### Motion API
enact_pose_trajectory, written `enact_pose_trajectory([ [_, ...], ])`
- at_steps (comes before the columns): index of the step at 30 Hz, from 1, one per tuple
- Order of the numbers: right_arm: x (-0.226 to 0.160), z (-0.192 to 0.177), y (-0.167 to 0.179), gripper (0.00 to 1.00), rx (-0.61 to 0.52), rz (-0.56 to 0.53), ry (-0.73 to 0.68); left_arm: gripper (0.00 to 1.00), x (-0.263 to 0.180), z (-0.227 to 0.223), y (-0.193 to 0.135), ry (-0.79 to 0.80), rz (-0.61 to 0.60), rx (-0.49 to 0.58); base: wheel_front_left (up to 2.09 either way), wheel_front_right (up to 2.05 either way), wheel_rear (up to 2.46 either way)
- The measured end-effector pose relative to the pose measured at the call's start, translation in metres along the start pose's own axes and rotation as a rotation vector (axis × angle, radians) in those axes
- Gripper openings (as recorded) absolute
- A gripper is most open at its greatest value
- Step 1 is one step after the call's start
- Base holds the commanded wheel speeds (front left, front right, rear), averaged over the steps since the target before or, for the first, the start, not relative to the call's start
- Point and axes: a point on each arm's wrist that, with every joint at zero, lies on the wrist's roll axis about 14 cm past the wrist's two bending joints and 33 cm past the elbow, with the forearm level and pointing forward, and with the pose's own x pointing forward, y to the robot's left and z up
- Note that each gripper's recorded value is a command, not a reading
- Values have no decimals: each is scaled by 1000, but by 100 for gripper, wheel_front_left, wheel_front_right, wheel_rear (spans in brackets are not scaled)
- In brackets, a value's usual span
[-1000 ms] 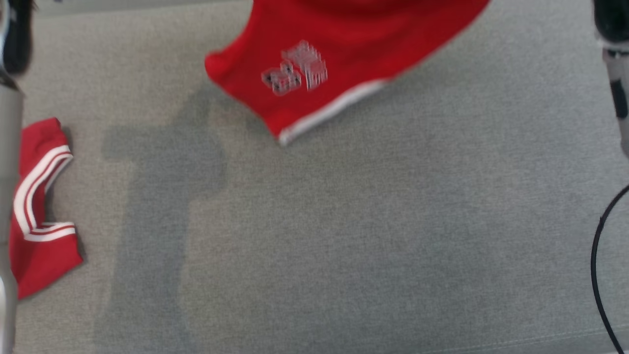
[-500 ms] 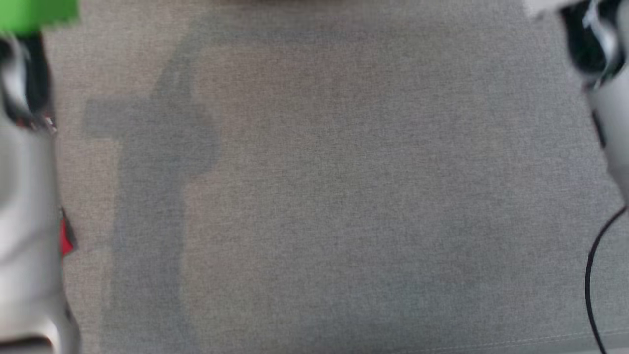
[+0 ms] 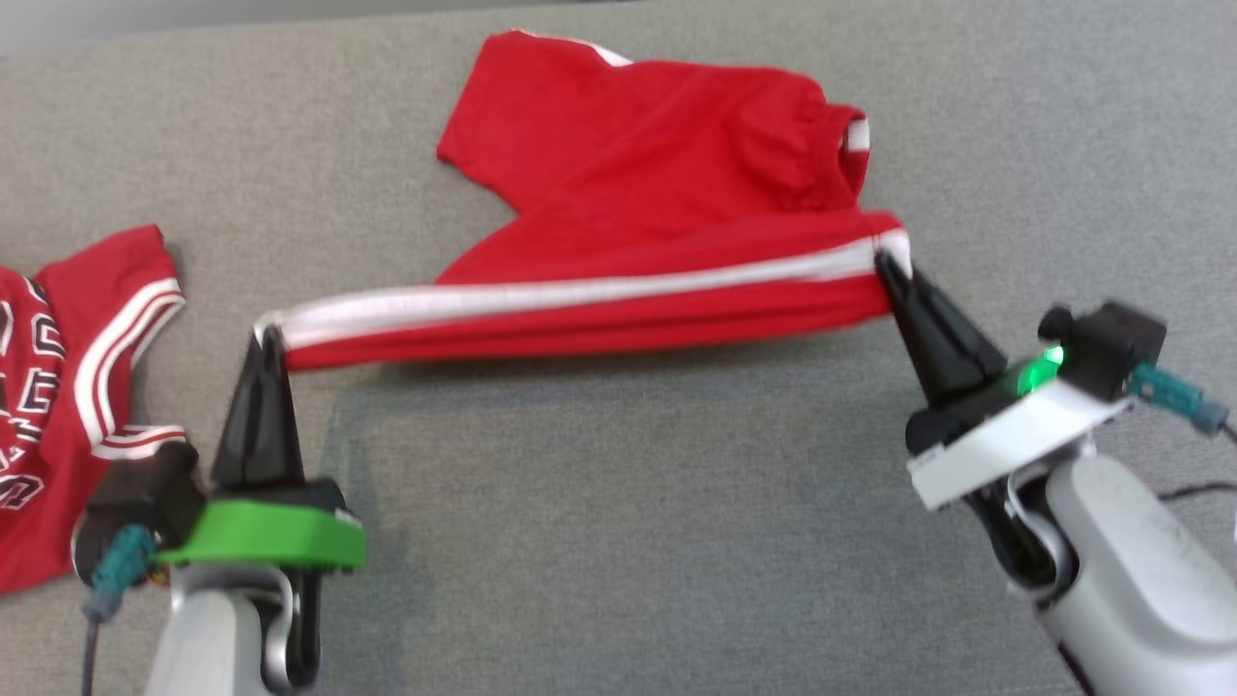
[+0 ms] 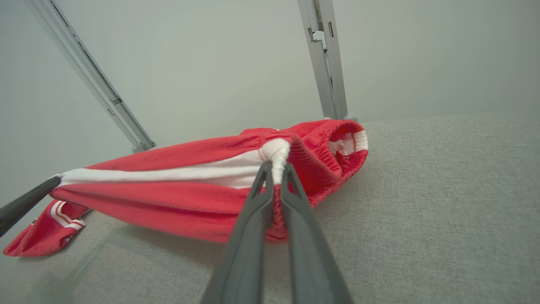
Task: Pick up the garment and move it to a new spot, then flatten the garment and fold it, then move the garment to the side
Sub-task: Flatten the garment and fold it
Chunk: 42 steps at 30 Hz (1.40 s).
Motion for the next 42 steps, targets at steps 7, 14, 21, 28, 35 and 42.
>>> enact_pose_trajectory([
  [7,-54,-20,16,0,72,-41,54,0,-54,-14,3,61,43,-20,0,0,0],
  [14,-101,-39,32,0,111,-65,110,0,-80,-5,1,43,49,-21,0,0,0],
  [21,-93,-17,25,0,147,-108,19,0,-47,12,-36,-12,-86,3,0,0,0],
  [28,-55,1,11,0,197,-139,-71,0,24,33,-77,-68,-272,77,0,0,0],
  [35,-22,-5,-14,0,238,-199,-96,0,96,9,-110,-18,-415,135,0,0,0],
  [42,-12,-17,-39,0,240,-263,-88,0,140,-29,-120,54,-460,149,0,0,0],
])
